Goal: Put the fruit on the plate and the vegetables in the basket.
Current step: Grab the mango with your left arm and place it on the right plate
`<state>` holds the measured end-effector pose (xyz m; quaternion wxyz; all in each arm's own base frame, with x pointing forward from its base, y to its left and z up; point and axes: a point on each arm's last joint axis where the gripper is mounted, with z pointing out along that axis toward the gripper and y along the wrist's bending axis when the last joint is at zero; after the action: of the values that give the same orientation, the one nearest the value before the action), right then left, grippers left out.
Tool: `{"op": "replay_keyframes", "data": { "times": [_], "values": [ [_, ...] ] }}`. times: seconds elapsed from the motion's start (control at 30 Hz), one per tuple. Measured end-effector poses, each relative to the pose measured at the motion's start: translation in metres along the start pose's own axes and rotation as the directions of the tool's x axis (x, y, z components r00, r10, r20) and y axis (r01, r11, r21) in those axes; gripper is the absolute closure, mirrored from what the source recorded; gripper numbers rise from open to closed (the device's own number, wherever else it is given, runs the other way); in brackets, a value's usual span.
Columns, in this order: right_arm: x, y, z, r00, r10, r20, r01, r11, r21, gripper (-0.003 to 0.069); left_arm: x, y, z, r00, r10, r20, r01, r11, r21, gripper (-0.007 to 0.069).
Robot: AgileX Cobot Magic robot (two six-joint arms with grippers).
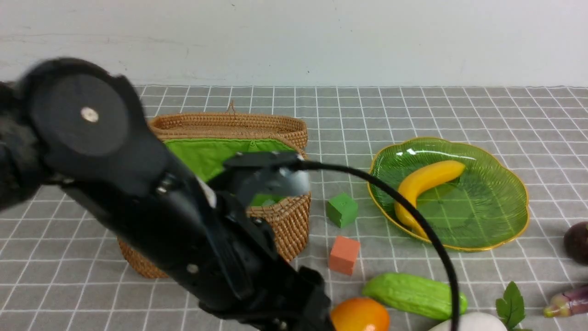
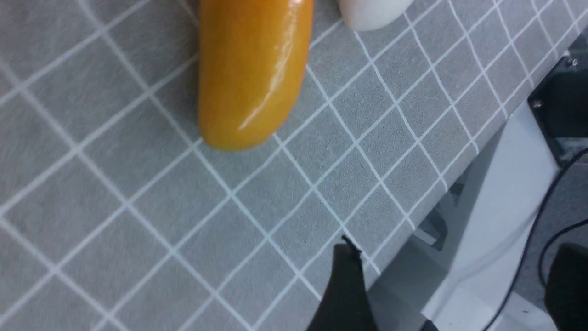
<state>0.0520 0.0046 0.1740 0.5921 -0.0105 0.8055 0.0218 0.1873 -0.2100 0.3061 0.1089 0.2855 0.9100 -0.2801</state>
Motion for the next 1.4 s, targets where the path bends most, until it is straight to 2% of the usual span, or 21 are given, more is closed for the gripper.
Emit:
{"op": "replay_keyframes", "data": {
  "times": [0.1, 0.27, 0.33, 0.43, 0.57, 0.73, 0.87, 1.17, 1.3, 1.4],
  "values": [
    [0.000, 0.000, 0.000, 1.000, 0.000, 0.000, 0.000, 1.000, 0.000, 0.0418, -0.007, -0.005, 0.022, 0.994, 0.104, 0.031, -0.102, 0.993, -0.063, 0.0064],
    [0.000, 0.000, 0.000, 1.000, 0.000, 0.000, 0.000, 1.000, 0.000, 0.0418, -0.013, -0.008, 0.047, 0.982, 0.178, 0.055, -0.167, 0.972, -0.167, 0.0014],
    [0.000, 0.000, 0.000, 1.000, 0.000, 0.000, 0.000, 1.000, 0.000, 0.0418, -0.017, -0.010, 0.061, 0.975, 0.223, 0.016, -0.213, 0.946, -0.244, -0.0009],
    [0.000, 0.000, 0.000, 1.000, 0.000, 0.000, 0.000, 1.000, 0.000, 0.0418, -0.026, -0.018, 0.073, 0.968, 0.252, -0.001, -0.240, 0.920, -0.309, -0.0016],
    [0.000, 0.000, 0.000, 1.000, 0.000, 0.000, 0.000, 1.000, 0.000, 0.0418, -0.037, -0.021, 0.095, 0.972, 0.236, -0.017, -0.227, 0.907, -0.355, -0.0015],
    [0.000, 0.000, 0.000, 1.000, 0.000, 0.000, 0.000, 1.000, 0.000, 0.0418, -0.041, -0.011, 0.132, 0.981, 0.181, -0.071, -0.194, 0.903, -0.383, -0.0002],
    [0.000, 0.000, 0.000, 1.000, 0.000, 0.000, 0.000, 1.000, 0.000, 0.0418, -0.040, 0.002, 0.164, 0.974, 0.192, -0.123, -0.226, 0.888, -0.401, 0.0039],
    [0.000, 0.000, 0.000, 1.000, 0.000, 0.000, 0.000, 1.000, 0.000, 0.0418, -0.051, -0.006, 0.149, 0.966, 0.204, -0.156, -0.252, 0.872, -0.420, 0.0058],
    [0.000, 0.000, 0.000, 1.000, 0.000, 0.000, 0.000, 1.000, 0.000, 0.0418, -0.064, -0.025, 0.110, 0.962, 0.234, -0.141, -0.272, 0.869, -0.414, 0.0058],
    [0.000, 0.000, 0.000, 1.000, 0.000, 0.000, 0.000, 1.000, 0.000, 0.0418, -0.079, -0.044, 0.076, 0.951, 0.305, -0.054, -0.301, 0.867, -0.396, 0.0058]
  ]
}}
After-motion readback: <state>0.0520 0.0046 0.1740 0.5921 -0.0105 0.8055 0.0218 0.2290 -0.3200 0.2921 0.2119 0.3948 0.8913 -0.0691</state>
